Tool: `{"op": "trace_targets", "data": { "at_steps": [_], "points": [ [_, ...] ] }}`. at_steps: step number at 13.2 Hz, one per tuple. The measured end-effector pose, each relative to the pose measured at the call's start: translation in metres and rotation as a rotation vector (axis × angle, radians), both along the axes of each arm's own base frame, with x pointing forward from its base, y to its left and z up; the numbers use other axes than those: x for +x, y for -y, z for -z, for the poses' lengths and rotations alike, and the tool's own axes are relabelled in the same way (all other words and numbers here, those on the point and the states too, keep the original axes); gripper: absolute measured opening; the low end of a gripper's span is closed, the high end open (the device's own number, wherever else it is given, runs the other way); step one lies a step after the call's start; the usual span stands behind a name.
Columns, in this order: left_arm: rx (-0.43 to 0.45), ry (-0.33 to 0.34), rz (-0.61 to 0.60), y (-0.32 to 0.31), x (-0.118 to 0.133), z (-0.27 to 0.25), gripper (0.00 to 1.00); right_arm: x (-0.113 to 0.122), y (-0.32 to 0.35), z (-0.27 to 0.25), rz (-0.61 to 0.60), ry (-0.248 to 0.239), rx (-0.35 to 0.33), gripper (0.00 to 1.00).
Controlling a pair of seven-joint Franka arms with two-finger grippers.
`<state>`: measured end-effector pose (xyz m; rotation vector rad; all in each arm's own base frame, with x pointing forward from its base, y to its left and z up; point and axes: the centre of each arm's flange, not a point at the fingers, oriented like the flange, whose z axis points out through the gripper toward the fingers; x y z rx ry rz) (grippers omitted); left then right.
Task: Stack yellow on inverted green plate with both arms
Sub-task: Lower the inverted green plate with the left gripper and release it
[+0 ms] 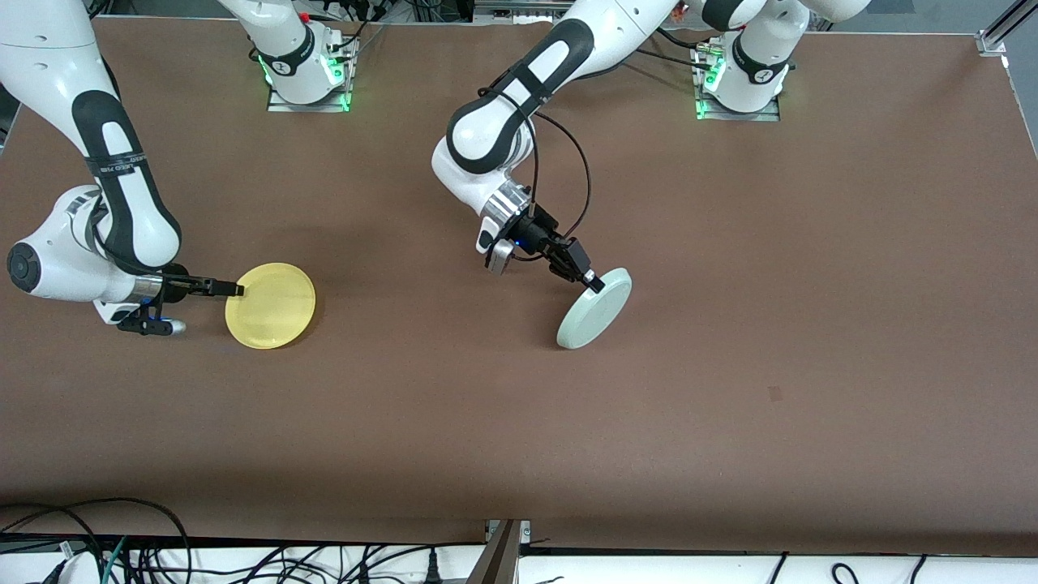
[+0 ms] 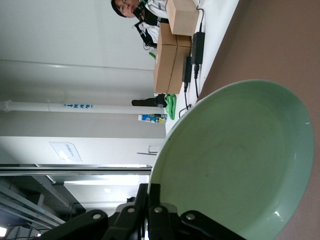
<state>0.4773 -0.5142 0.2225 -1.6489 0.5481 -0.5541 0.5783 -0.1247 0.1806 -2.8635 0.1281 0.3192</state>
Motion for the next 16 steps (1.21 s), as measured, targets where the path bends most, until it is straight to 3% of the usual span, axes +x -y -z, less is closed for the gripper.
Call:
{"op": "trace_targets", "data": {
  "at_steps": [2,7,9,12,13,14,16],
  "points": [
    [0.012,0.006,0.010,0.001,-0.001,0.003,0.03,-0.003,0.006,0.009,-0.023,0.023,0.057,1.00],
    [0.044,0.002,0.032,0.011,-0.021,0.031,0.03,-0.003,0.009,0.012,-0.036,0.034,0.065,0.98],
    [0.044,0.007,0.037,0.013,-0.026,0.038,0.03,-0.002,0.009,0.011,-0.037,0.039,0.064,0.74],
    [0.052,0.004,0.058,0.021,-0.038,0.046,0.31,-0.001,0.009,0.010,-0.037,0.042,0.063,0.36],
    [0.054,0.003,0.063,0.024,-0.042,0.048,0.43,-0.001,0.008,0.010,-0.040,0.042,0.064,0.36],
    [0.050,-0.003,0.061,0.025,-0.046,0.050,0.54,-0.001,0.006,0.010,-0.045,0.042,0.067,0.28],
    [0.035,-0.017,0.049,0.027,-0.050,0.050,0.77,0.000,0.003,0.010,-0.050,0.043,0.069,0.23]
  ]
}}
